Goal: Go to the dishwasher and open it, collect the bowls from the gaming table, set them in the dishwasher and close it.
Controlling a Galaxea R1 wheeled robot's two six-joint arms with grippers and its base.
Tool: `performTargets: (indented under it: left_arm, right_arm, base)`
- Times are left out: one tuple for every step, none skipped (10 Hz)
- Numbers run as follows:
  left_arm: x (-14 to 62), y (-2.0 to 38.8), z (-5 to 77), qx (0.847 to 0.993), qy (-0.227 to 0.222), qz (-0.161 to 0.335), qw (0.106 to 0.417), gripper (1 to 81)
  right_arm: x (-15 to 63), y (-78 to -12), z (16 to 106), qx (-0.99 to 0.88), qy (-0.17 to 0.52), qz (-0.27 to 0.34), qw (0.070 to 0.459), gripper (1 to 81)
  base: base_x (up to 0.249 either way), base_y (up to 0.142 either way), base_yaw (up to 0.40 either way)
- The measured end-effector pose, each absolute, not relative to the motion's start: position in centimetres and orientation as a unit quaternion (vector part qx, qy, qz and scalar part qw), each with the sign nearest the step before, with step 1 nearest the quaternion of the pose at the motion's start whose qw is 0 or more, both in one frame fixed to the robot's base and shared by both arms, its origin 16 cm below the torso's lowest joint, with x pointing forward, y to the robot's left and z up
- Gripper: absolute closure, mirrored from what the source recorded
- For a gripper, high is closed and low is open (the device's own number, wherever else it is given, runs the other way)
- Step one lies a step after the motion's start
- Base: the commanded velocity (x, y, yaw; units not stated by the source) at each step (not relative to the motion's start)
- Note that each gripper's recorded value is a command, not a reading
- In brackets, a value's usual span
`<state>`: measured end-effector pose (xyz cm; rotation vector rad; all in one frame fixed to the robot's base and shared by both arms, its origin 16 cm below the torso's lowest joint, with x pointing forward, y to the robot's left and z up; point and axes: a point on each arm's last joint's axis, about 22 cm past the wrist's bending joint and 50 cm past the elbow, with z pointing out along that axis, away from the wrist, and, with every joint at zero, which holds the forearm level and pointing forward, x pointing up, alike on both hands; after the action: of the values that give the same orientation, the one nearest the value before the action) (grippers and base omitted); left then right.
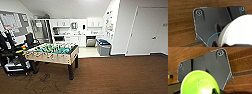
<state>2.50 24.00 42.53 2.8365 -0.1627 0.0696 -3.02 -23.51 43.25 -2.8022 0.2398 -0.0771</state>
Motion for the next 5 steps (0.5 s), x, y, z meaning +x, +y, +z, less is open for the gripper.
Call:
performTargets:
  left_arm:
    - [2.52,23.96,42.53,0.987,-0.057,0.025,0.149,81.1]
    - [2.46,24.01,42.53,0.987,-0.056,0.024,0.149,81.1]
    - [2.50,24.00,42.53,0.987,-0.056,0.024,0.149,81.1]
    - [2.56,24.00,42.53,0.987,-0.056,0.024,0.149,81.1]
    - [2.56,23.96,42.53,0.987,-0.056,0.024,0.150,81.1]
  right_arm:
    - [-3.01,-23.60,43.25,-0.983,0.084,-0.027,0.163,81.1]
    - [-3.01,-23.56,43.25,-0.983,0.084,-0.027,0.163,81.1]
    - [-3.01,-23.56,43.25,-0.983,0.084,-0.027,0.163,81.1]
    - [-3.00,-23.62,43.25,-0.983,0.084,-0.027,0.163,81.1]
    - [-3.00,-23.71,43.25,-0.983,0.084,-0.027,0.162,81.1]
  base:
    - [0.178,-0.075,0.000]
    - [0.178,-0.075,0.000]
    - [0.178,-0.075,0.000]
    - [0.178,-0.075,0.000]
    - [0.178,-0.076,0.000]
